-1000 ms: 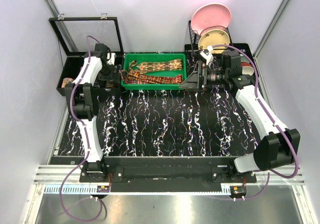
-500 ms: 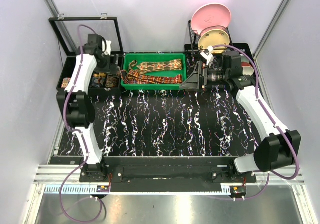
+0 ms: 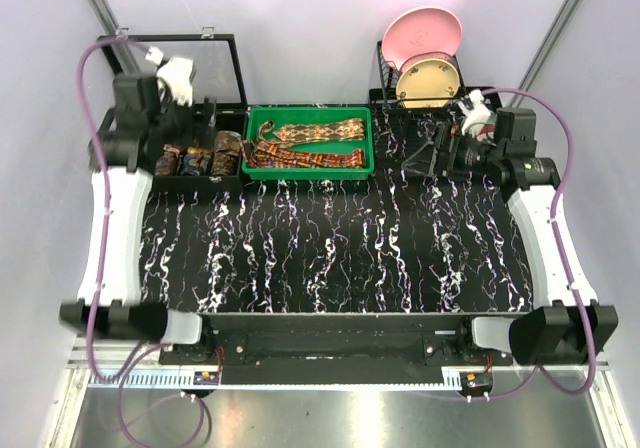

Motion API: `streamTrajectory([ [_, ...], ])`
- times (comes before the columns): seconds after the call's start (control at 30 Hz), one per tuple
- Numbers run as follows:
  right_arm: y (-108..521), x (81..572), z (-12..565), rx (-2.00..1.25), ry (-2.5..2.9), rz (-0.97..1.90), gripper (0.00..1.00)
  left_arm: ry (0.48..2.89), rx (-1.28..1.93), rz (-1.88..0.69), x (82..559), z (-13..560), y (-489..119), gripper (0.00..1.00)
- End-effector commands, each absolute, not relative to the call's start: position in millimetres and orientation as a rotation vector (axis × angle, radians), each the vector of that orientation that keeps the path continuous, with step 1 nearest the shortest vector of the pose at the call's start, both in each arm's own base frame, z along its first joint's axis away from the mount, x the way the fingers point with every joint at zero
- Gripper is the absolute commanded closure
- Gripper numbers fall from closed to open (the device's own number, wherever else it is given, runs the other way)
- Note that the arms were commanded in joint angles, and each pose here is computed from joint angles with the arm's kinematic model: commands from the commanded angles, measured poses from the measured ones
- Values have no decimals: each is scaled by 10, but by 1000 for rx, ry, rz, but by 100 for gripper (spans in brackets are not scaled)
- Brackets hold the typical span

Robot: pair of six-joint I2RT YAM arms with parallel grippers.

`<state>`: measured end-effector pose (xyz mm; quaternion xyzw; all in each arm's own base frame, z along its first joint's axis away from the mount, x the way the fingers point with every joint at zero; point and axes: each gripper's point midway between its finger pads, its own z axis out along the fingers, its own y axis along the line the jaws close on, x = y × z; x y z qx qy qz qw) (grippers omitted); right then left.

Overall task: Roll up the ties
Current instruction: Place the tie in the storage box, then reset both arms

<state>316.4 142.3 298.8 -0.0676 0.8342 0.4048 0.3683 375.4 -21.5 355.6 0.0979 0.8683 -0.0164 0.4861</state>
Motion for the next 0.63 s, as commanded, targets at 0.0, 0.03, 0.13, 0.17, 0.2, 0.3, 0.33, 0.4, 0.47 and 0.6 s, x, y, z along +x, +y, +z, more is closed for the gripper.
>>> streamTrajectory([
  [0.0, 801, 3076, 2688, -153, 2224, 595, 0, 2116, 254, -57, 3367, 3418, -234, 1],
  [0.03, 726, 3050, 2632, -138, 2235, 549, 0, 2130, 251, -52, 3188, 3306, -216, 1],
  [0.13, 518, 2911, 2419, -116, 2276, 412, 0, 2154, 261, -33, 2880, 3026, -184, 1],
  [0.17, 484, 2840, 2344, -103, 2285, 389, 0, 2171, 258, -22, 2806, 2920, -163, 1],
  [0.2, 464, 2806, 2307, -97, 2291, 375, 0, 2154, 251, -10, 2697, 2907, -144, 1],
  [0.3, 411, 2700, 2229, -67, 2294, 337, 0, 2188, 244, 1, 2500, 2586, -115, 1],
  [0.33, 416, 2676, 2225, -66, 2291, 339, 0, 2201, 238, 5, 2461, 2496, -105, 1],
  [0.4, 425, 2624, 2221, -57, 2282, 345, 0, 2219, 231, 2, 2373, 2335, -104, 1],
  [0.47, 434, 2590, 2210, -51, 2282, 352, 0, 2236, 207, -1, 2326, 2231, -97, 1],
  [0.6, 449, 2533, 2249, -54, 2263, 360, 0, 2204, 175, -3, 2297, 2321, -91, 1],
])
